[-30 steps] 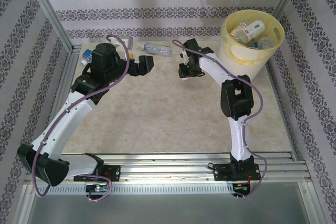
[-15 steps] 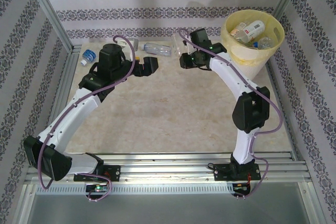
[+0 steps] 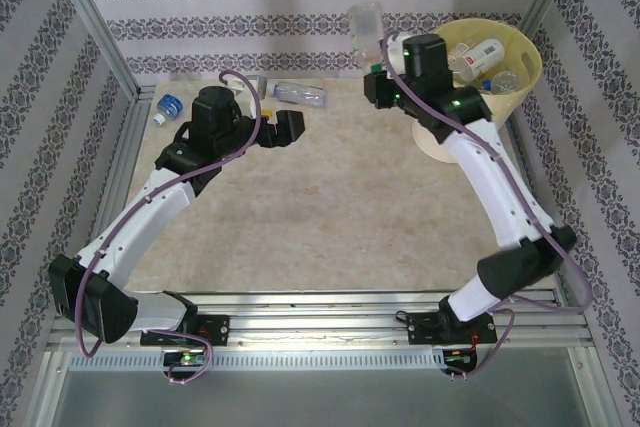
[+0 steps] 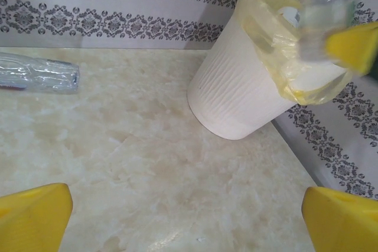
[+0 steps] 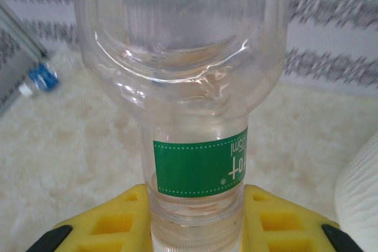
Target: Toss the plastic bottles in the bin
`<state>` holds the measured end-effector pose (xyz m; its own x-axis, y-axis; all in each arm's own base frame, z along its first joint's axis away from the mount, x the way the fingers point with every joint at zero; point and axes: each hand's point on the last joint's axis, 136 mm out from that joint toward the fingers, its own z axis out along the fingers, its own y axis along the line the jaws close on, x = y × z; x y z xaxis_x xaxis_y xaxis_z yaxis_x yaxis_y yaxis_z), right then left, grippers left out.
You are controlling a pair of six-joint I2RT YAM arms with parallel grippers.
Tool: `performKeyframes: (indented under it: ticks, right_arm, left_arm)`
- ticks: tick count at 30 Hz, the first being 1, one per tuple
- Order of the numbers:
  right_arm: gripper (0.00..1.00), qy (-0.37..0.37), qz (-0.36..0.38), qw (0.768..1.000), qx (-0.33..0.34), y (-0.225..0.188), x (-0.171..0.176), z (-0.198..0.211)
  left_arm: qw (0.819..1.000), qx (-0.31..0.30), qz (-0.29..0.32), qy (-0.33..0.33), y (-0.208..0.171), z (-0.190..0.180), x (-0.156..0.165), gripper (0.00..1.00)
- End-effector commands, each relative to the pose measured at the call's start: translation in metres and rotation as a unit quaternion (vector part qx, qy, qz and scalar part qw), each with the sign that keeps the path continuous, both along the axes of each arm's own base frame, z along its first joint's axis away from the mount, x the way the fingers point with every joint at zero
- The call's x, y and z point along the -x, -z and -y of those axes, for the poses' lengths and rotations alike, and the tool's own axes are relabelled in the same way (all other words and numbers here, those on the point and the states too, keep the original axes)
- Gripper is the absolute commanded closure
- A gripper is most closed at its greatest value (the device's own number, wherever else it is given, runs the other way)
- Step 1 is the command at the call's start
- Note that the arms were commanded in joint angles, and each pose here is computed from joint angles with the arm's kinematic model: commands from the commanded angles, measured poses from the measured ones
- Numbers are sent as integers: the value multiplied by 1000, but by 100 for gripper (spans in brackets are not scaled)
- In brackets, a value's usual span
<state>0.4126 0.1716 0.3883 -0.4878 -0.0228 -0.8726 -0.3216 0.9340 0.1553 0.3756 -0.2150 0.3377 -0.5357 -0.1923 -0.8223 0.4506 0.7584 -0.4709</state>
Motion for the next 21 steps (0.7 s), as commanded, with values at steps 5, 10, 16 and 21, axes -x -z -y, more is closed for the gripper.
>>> performKeyframes:
  ticks: [5,10,16,21]
  right_arm:
    - [88,72,158,985,-15,-98,33,53]
    - [89,121,229,966,-20,-134,60,92]
    - [90,195,286,938,-22,-158,86,140]
    - [91,229,288,929,-27,-159,94,164]
  left_arm:
    - [999,37,24,22,-10,9,-7,0]
    - [998,39,28,30,-11,13,-7,0]
    - [998,39,26,34,-10,16,-8,0]
    - [998,36,24,35,-9,16,-7,0]
